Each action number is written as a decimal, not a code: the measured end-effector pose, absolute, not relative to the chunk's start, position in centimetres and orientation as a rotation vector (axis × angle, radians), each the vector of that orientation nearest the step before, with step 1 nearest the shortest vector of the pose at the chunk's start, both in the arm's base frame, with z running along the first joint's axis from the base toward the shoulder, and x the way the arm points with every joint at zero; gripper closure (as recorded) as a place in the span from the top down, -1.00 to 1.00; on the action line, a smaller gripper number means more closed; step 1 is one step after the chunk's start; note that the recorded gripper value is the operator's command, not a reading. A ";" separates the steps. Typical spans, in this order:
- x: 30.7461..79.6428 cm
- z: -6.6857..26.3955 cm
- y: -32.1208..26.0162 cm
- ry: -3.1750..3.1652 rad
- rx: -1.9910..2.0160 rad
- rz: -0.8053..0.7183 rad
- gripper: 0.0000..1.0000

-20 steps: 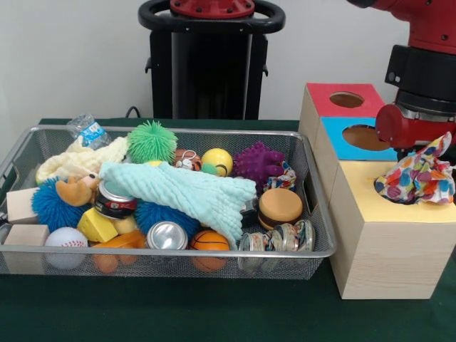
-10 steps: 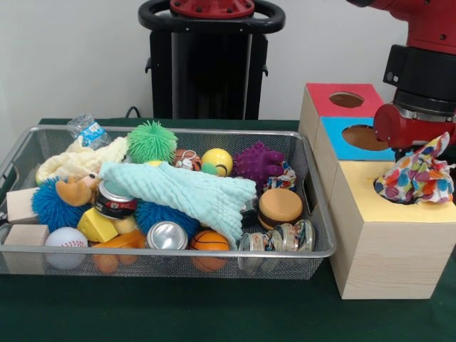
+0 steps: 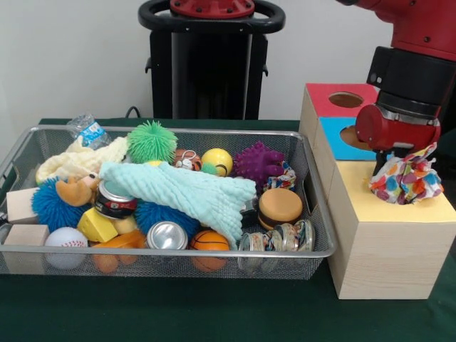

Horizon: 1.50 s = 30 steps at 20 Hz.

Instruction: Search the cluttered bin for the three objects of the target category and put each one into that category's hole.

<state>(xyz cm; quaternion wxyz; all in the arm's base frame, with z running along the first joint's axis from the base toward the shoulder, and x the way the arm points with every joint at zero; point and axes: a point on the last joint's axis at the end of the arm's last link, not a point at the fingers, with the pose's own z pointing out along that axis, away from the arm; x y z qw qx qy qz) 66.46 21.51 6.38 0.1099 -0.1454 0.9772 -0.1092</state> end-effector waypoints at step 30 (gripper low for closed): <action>67.1 3.1 20.6 2.808 -0.419 -0.305 -1.00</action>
